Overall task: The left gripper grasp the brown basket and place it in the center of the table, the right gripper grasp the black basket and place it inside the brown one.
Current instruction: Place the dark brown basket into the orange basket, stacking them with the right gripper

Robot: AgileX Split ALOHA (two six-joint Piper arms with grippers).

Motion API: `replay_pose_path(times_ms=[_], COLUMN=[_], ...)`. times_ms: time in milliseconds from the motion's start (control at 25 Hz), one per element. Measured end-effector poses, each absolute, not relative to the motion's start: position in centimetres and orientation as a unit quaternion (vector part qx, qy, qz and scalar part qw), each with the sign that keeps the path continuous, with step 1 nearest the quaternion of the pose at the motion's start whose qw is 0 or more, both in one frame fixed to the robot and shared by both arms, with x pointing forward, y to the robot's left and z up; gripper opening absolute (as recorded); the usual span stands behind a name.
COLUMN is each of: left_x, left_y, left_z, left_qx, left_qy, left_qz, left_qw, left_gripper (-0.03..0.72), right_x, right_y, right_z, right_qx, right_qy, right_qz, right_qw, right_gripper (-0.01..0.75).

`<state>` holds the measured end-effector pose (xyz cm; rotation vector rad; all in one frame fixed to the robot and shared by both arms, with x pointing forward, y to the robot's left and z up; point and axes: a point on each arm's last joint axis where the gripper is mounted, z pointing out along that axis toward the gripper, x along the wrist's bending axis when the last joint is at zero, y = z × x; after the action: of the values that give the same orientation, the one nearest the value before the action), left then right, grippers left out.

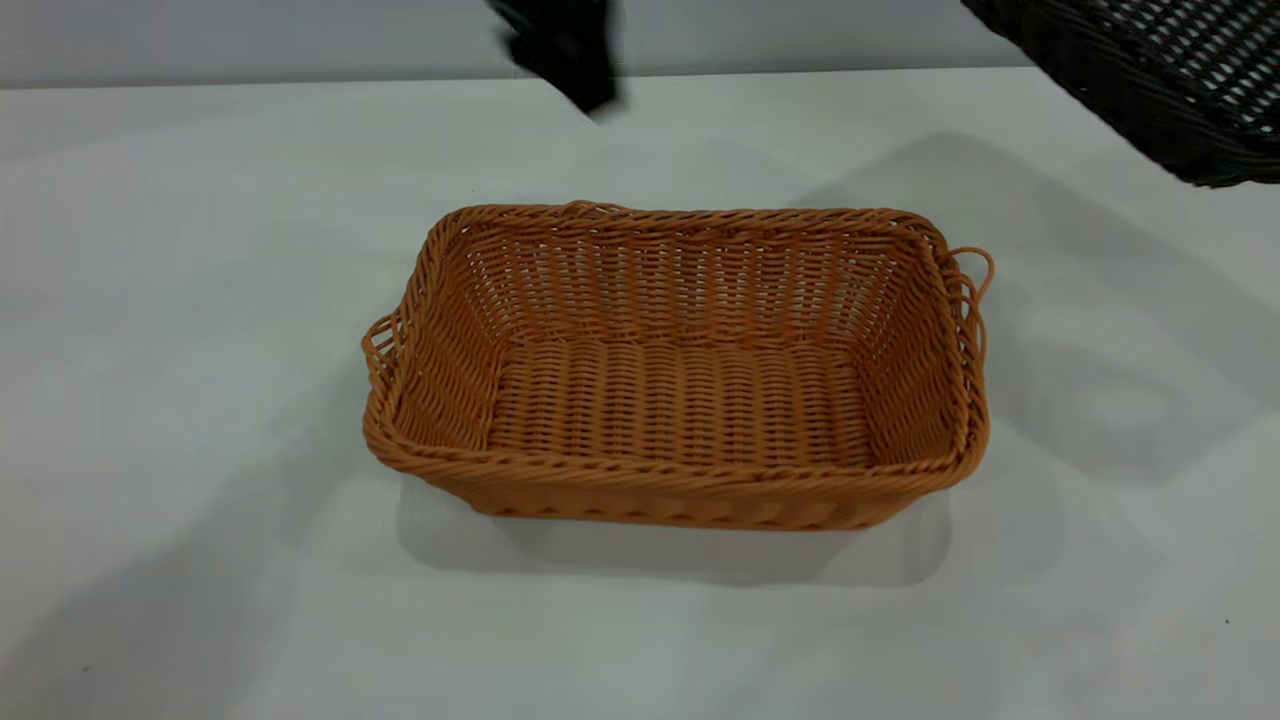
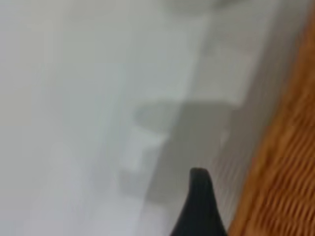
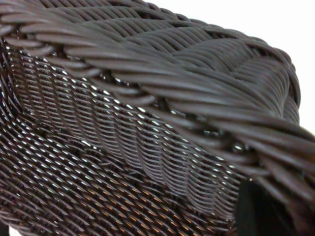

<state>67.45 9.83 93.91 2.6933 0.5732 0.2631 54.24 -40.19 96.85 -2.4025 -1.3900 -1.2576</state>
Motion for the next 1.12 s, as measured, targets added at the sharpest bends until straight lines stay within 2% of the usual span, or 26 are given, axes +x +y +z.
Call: replay_pose_path(times_ms=[200,360,600,760,960,1120], left_x=[70.1,70.8,70.5,70.4,70.2,70.1], left_y=[18.8,23.1,24.3,24.2,24.2,24.2], left_z=[95.4,95.5,95.3,95.3,95.3,95.3], left_qx=[0.908,0.876,0.865,0.865,0.866,0.867], left_qy=[0.369,0.441,0.469,0.471,0.472,0.471], left_qz=[0.107,0.103,0.078,0.071,0.062,0.056], left_qw=[0.171,0.166,0.157,0.158,0.153,0.150], left_gripper=[0.519,0.519,0.519,0.519,0.519,0.519], right_x=[54.6,54.9,55.6,56.7,58.1,58.8], right_y=[-36.2,-31.9,-25.7,-23.0,-21.1,-20.8], right_z=[96.4,96.1,97.0,96.8,94.4,92.5], right_qx=[-0.767,-0.746,-0.698,-0.678,-0.664,-0.664], right_qy=[-0.518,-0.562,-0.636,-0.662,-0.682,-0.685], right_qz=[-0.367,-0.332,-0.291,-0.270,-0.237,-0.218], right_qw=[0.091,0.127,0.154,0.169,0.194,0.205], right_gripper=[0.091,0.091,0.091,0.091,0.091,0.091])
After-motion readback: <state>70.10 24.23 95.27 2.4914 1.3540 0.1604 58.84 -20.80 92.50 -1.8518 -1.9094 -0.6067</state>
